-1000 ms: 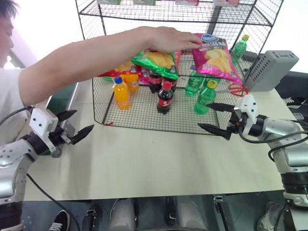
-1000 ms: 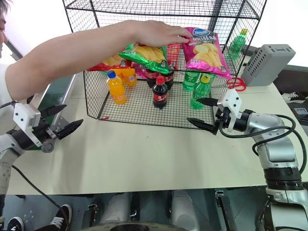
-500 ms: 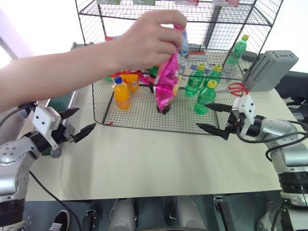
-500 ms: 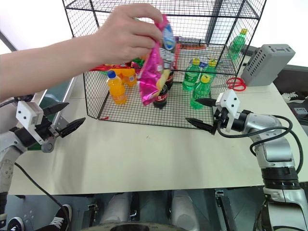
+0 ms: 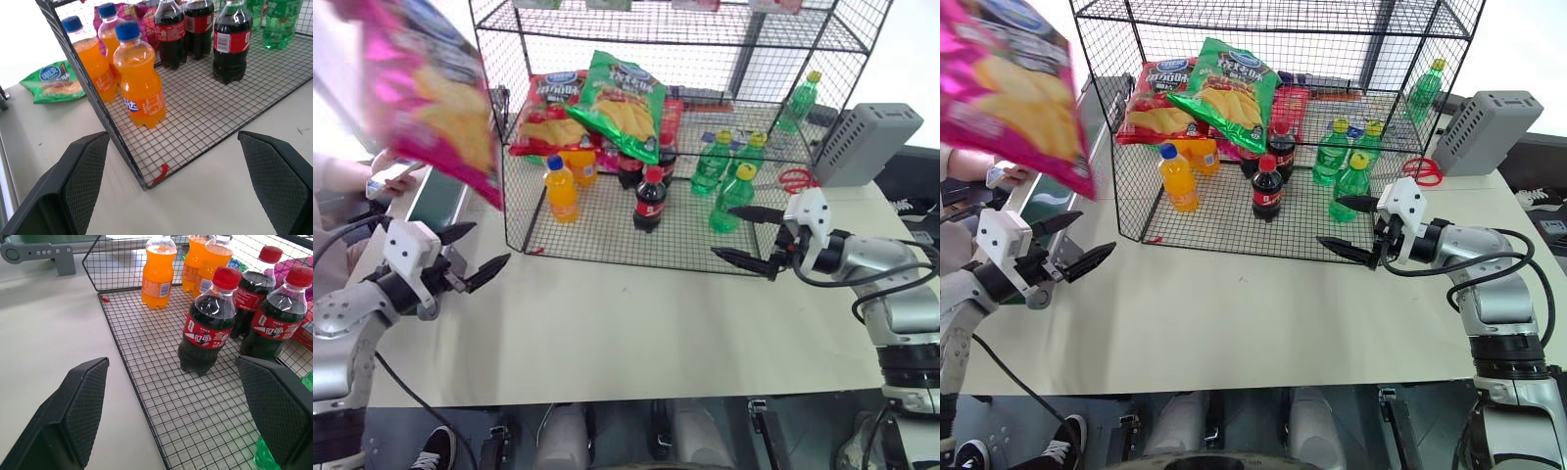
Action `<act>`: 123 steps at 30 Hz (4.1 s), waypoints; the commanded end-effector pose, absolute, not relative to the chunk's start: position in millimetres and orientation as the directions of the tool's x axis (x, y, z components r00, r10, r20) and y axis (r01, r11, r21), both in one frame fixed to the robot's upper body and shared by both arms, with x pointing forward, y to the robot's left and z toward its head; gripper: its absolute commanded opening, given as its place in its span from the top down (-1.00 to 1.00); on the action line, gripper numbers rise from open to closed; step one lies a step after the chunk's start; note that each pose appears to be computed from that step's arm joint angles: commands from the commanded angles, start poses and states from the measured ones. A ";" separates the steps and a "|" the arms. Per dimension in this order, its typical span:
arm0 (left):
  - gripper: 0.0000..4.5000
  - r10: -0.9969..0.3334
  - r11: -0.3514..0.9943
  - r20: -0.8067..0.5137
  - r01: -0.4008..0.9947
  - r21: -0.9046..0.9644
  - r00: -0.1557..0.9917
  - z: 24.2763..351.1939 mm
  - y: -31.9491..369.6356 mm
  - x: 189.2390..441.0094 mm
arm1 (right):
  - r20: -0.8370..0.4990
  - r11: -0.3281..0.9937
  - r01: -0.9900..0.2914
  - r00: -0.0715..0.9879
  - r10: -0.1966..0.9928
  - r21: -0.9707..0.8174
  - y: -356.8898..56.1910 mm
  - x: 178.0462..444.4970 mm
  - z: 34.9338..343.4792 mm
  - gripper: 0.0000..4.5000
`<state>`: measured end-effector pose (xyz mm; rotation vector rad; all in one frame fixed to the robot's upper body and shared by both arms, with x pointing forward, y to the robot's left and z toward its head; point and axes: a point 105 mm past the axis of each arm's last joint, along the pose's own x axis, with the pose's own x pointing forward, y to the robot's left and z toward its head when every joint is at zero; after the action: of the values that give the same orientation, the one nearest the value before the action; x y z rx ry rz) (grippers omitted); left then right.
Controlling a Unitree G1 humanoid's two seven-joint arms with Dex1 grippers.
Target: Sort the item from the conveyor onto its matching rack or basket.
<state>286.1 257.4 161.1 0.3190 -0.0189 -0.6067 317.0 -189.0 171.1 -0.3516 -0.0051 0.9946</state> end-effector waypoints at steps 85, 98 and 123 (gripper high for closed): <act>-1.00 -0.094 0.091 -0.221 0.230 0.969 0.971 155.1 389.4 191.7 | -0.006 0.030 -0.998 0.031 1.000 -0.061 -36.7 276.7 164.8 -0.96; -1.00 -0.098 0.079 -0.195 0.203 0.976 0.976 146.5 393.2 205.2 | 0.025 0.096 -0.994 0.094 0.995 -0.051 -44.0 279.2 171.0 -0.96; 0.97 -0.194 0.322 -0.010 0.073 0.944 0.981 178.3 374.6 226.5 | 0.011 0.158 -0.980 0.158 0.987 -0.119 -49.5 289.6 172.1 -1.00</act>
<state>222.6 374.5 147.4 1.2666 -0.0090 -0.2500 287.7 -47.4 161.0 -0.0639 -0.0358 1.4229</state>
